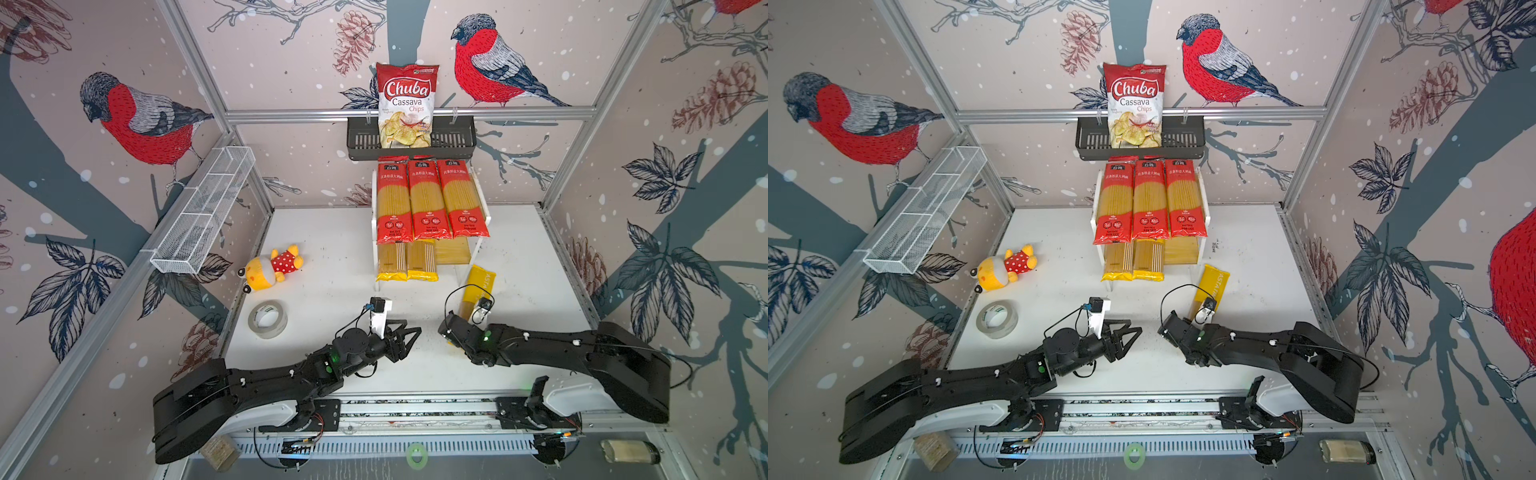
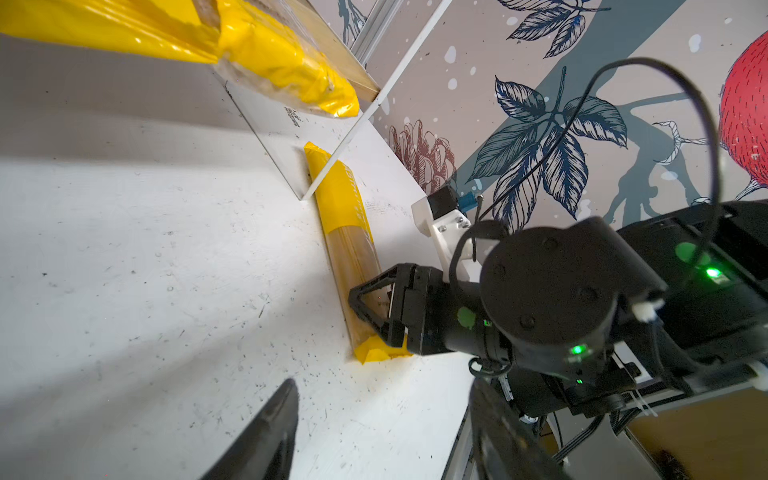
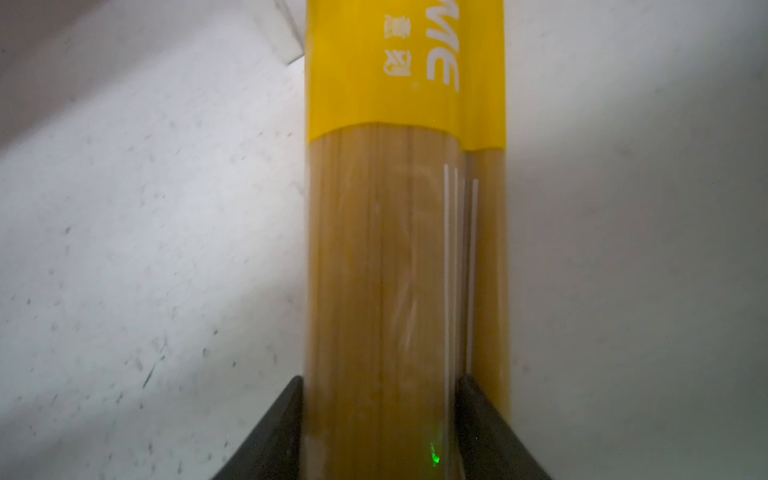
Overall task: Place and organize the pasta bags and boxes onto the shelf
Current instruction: 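Drag the yellow bag with the right gripper toward the table center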
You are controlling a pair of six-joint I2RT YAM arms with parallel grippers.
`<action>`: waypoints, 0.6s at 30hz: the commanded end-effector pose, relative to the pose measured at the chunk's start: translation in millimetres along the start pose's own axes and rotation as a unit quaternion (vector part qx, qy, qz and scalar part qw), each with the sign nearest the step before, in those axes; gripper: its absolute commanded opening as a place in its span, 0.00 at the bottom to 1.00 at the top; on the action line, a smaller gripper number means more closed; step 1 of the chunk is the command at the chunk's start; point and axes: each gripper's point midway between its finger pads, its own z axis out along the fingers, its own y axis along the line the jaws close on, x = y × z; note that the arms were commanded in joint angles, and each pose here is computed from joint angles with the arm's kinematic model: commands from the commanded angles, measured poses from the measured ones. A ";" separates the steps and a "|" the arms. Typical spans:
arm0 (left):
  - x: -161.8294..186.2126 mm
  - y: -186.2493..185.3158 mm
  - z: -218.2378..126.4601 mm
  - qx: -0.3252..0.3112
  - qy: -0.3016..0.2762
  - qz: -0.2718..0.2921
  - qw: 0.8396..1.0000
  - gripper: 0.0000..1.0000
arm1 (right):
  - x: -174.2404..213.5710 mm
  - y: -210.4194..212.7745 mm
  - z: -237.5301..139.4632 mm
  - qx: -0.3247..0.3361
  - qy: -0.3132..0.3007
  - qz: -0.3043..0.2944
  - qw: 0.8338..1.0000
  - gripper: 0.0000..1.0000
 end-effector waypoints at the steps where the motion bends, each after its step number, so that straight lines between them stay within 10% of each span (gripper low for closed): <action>1: -4.2 8.5 0.2 -0.024 -0.010 -0.009 1.000 0.64 | 52.5 7.4 -4.1 0.006 0.119 -0.012 0.993 0.58; 11: 9.2 31.3 -5.6 -0.081 0.023 -0.014 0.996 0.63 | 24.3 48.1 -31.5 -0.096 0.107 -0.045 0.989 0.73; 18: 30.7 21.5 12.9 -0.067 0.077 0.001 0.995 0.62 | -40.5 1.7 -36.8 -0.127 0.052 0.055 0.989 0.75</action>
